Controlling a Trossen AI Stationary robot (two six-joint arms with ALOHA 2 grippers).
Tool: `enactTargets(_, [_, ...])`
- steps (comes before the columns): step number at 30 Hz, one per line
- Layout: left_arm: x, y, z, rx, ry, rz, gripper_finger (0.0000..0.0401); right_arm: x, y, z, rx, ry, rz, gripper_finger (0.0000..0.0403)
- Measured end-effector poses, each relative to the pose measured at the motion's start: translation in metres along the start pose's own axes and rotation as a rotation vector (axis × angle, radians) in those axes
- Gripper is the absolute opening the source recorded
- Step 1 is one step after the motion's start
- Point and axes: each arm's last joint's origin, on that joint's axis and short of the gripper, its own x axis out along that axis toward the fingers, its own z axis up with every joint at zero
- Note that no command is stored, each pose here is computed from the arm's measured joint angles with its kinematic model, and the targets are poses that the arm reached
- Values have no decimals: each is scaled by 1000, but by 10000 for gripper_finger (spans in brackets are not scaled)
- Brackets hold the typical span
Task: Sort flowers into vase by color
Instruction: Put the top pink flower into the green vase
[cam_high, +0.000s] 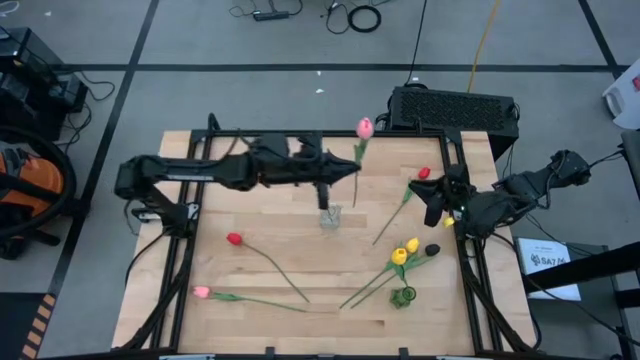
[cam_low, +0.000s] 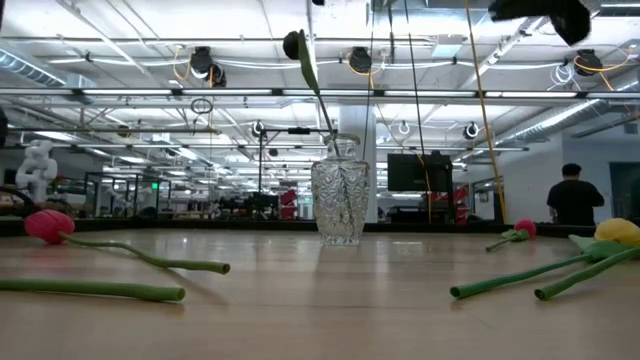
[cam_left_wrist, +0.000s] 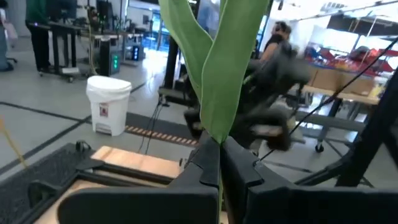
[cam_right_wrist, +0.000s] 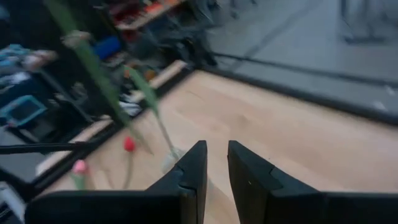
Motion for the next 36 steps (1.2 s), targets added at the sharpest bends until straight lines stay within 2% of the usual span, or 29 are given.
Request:
enactTargets(6, [21,3,-24,-6,27,-25,0,-1,20,16,-137,-81,196,69])
enactTargets(10, [23,3,-25,-6,16,-43,0,1,32,20,-208,-136,273,91])
enactTargets(16, [24,-1,-27,-6,21,-56,0,13,49,20,-334,-211,267,136])
enactTargets(21, [23,-5,-28,-6,25,-67,0,28,60,25,-348,-306,235,163])
enactTargets(36, [23,-9,-30,28,48,-136,0,59,67,19,-318,-289,259,168])
